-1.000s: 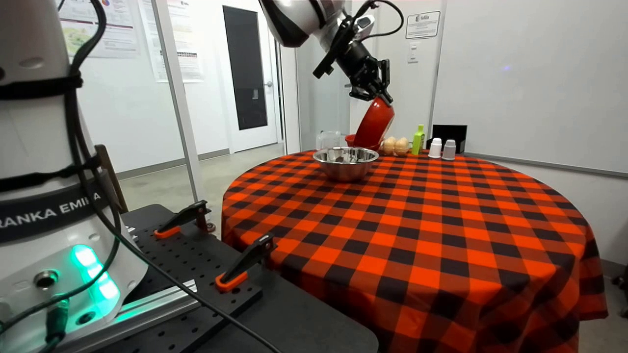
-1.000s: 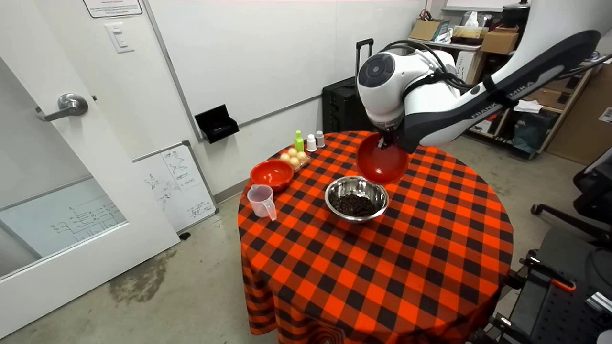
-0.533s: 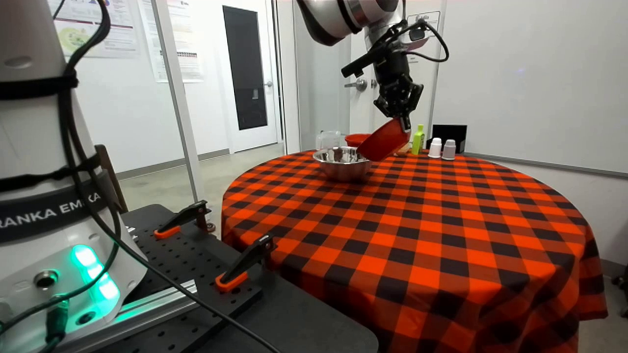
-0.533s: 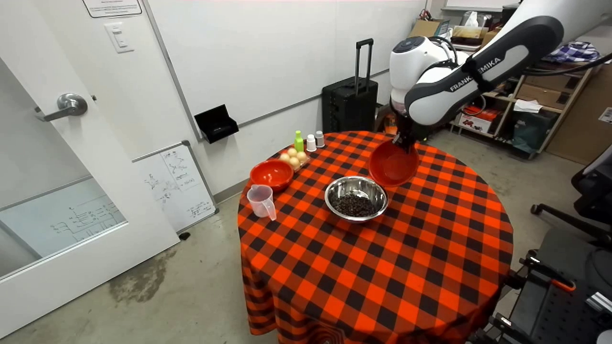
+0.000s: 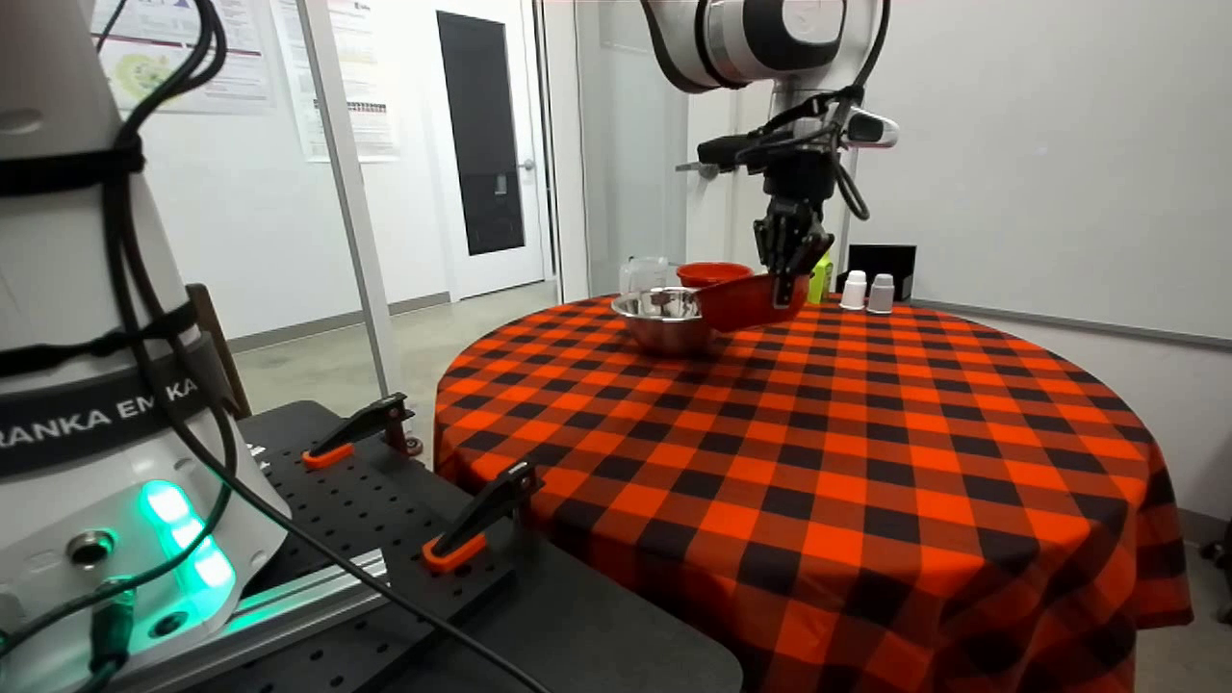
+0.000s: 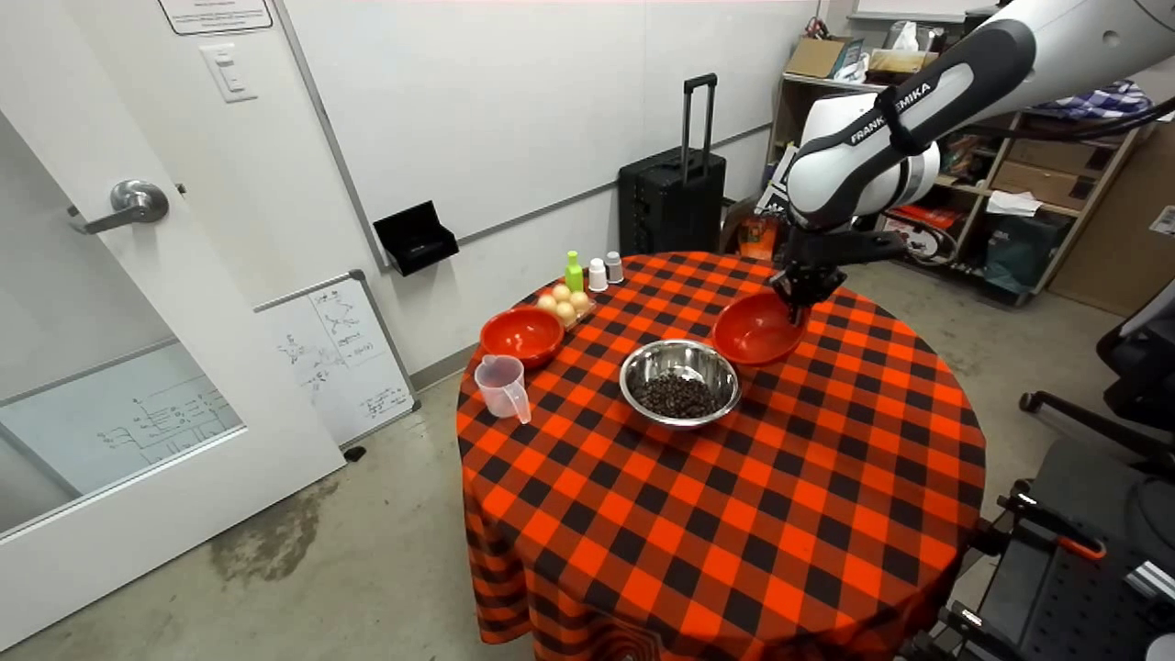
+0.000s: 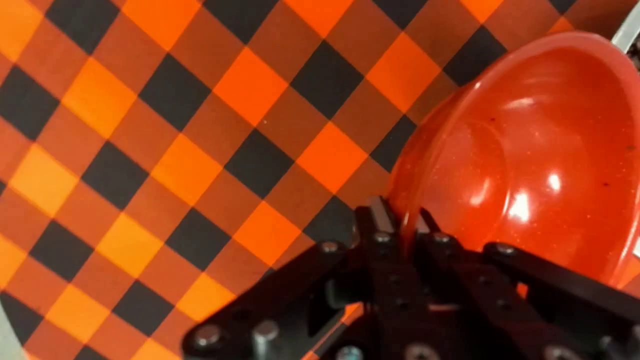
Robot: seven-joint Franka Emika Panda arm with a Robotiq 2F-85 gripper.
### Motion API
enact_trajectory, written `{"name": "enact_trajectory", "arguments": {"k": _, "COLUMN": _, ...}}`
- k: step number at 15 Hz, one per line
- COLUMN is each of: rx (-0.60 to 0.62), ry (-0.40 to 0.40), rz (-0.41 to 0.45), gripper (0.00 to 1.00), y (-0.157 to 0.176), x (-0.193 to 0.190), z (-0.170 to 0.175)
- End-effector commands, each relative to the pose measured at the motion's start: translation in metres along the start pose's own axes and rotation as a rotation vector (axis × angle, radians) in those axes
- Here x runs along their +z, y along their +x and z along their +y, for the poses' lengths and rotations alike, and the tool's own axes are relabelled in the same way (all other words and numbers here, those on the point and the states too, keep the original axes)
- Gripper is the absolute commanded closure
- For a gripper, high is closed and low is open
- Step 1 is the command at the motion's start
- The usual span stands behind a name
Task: Pick up the orange bowl and pour its contents in the silver dish.
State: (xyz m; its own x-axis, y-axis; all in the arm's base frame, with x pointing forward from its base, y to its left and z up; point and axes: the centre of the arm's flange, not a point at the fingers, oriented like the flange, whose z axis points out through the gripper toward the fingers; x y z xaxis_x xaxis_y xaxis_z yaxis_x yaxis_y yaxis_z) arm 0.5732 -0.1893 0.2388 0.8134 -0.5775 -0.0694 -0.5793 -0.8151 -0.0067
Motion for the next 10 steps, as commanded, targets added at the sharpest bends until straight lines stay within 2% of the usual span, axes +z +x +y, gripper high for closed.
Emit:
{"name": "enact_trajectory", "arguments": {"k": 1, "rx": 0.138, "ry": 0.156, "rz": -0.017, "gripper": 0.98, "y": -0.011, "x": 0.013, "z": 0.029}}
{"name": "enact_trajectory", "arguments": {"k": 6, "rx": 0.356, "ry": 0.353, "rz": 0.010, "gripper": 0.98, "y": -0.030, "x": 0.038, "z": 0.074}}
{"name": "enact_trajectory", "arguments": {"k": 10, "rx": 0.434, "ry": 0.403, "rz": 0.059, "gripper": 0.98, "y": -0.041, "x": 0.058, "z": 0.098}}
